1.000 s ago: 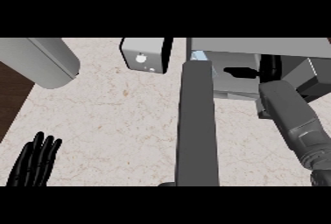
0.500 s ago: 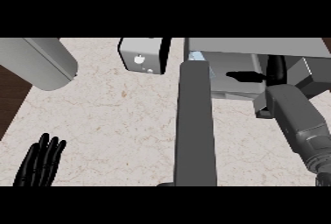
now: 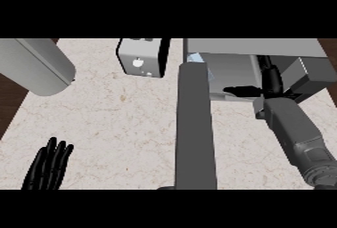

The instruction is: Pick up the milk, place it into the microwave and close the microwave

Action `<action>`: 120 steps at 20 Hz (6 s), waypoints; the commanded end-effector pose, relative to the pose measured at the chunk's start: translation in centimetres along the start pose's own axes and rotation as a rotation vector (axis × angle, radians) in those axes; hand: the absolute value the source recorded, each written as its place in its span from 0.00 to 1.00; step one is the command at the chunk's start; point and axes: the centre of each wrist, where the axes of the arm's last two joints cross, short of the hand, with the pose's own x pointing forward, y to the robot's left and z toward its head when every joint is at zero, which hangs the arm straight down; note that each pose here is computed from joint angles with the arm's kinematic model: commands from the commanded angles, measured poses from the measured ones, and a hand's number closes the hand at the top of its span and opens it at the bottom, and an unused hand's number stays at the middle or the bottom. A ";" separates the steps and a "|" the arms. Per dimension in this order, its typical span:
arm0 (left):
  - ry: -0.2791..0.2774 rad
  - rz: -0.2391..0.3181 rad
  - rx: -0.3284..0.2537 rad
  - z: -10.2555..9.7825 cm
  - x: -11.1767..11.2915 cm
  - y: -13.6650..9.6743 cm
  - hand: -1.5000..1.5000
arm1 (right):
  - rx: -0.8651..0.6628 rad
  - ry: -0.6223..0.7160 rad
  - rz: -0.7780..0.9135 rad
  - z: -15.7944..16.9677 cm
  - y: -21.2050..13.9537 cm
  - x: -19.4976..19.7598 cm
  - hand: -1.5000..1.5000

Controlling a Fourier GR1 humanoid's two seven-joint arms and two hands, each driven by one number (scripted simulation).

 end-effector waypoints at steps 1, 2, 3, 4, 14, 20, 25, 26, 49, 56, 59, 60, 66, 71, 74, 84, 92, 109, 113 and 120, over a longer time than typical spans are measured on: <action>0.004 0.005 0.013 0.1 1.0 -0.2 0.00 | 0.003 0.068 -0.040 3.3 -0.2 -2.4 0.00; 0.005 -0.012 0.029 0.1 0.9 -0.1 0.00 | 0.010 0.088 -0.035 3.8 -0.9 -2.8 0.00; 0.000 -0.001 0.002 1.1 1.3 0.8 0.00 | -0.024 0.114 -0.014 4.6 -1.4 -3.4 0.00; -0.009 -0.008 0.016 -0.1 0.5 0.3 0.00 | 0.011 0.131 -0.022 5.9 0.1 -4.0 0.00; 0.013 0.019 -0.045 0.1 0.7 -0.5 0.00 | 0.039 0.194 -0.227 11.7 0.3 -6.8 0.00; 0.035 0.067 -0.198 0.2 0.1 -0.9 0.00 | 0.049 0.174 -0.301 17.5 0.5 -8.6 0.00; 0.037 0.004 -0.281 -2.6 -0.2 -1.7 1.00 | 0.094 0.181 -0.383 19.8 1.1 -8.8 0.00; 0.044 0.005 -0.322 -2.6 -1.2 -3.1 1.00 | 0.090 0.176 -0.396 22.2 -0.9 -9.5 0.00; 0.169 -0.020 -0.769 -9.5 -8.6 -11.4 1.00 | 0.045 0.094 -0.400 31.5 -9.2 -5.7 0.00; 0.142 -0.139 -0.822 -8.8 -9.7 -17.8 1.00 | 0.101 0.022 -0.471 30.4 -8.6 -4.0 0.00; 0.163 -0.162 -0.847 -8.8 -9.5 -19.5 1.00 | 0.128 -0.025 -0.482 29.1 -7.7 -2.5 0.00; 0.174 -0.138 -0.853 -8.1 -10.9 -19.5 1.00 | 0.151 -0.046 -0.509 28.0 -9.7 -2.6 0.00; 0.265 -0.163 -0.800 -9.0 -11.0 -21.1 1.00 | 0.194 -0.129 -0.554 26.4 -8.9 -0.3 0.00; 0.228 -0.104 -0.680 -10.7 -11.0 -21.4 1.00 | 0.235 -0.154 -0.565 25.3 -8.7 1.6 0.00; 0.183 -0.025 -0.593 -12.7 -9.9 -21.2 0.00 | 0.274 -0.168 -0.574 24.6 -8.5 2.7 0.00; 0.144 0.015 -0.324 -17.8 -9.3 -20.4 1.00 | 0.359 -0.158 -0.604 24.0 -9.2 5.2 0.00; 0.129 0.094 -0.248 -21.3 -8.0 -20.1 1.00 | 0.415 -0.184 -0.652 22.9 -8.9 6.8 0.00; 0.078 0.109 -0.164 -23.8 -8.6 -19.4 1.00 | 0.452 -0.226 -0.683 21.6 -10.6 9.5 0.00; 0.074 0.120 -0.160 -23.8 -8.8 -19.3 1.00 | 0.469 -0.250 -0.695 21.2 -10.5 10.2 0.00; 0.054 0.120 -0.132 -23.9 -9.0 -19.3 1.00 | 0.483 -0.279 -0.683 20.7 -11.4 11.2 0.00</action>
